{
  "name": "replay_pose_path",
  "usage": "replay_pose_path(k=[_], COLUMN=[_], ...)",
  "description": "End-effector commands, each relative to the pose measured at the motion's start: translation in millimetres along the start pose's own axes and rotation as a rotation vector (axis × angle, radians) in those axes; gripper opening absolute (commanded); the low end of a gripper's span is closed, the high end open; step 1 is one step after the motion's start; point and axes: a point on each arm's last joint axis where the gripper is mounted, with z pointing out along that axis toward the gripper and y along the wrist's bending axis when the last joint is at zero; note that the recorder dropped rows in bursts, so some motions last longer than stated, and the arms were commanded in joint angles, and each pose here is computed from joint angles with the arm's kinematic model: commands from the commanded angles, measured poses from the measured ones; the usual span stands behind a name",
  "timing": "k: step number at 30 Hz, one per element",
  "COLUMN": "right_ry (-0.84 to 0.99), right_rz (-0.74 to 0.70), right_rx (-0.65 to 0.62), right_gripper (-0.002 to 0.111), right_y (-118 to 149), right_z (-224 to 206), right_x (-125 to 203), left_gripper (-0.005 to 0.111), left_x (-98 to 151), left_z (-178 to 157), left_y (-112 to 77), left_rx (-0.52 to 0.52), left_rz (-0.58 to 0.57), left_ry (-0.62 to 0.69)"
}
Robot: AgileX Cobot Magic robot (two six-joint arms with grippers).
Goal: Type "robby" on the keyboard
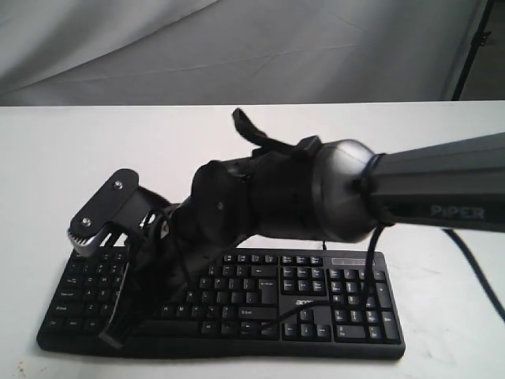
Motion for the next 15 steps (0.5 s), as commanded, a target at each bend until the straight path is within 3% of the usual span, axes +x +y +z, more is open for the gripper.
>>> replay_pose_path(k=[1, 15], right_ry=[0.027, 0.055], right_rz=[0.007, -0.015], right_rx=[-0.019, 0.002], right_gripper=[0.0, 0.0], right_y=[5, 1], right_z=[12, 33], right_x=[4, 14], left_gripper=[0.0, 0.0], left_x=[1, 1], left_z=[0, 0], left_y=[-0.3, -0.3], left_rx=[0.006, 0.006], left_rz=[-0.01, -0.01], left_ry=[-0.001, -0.001])
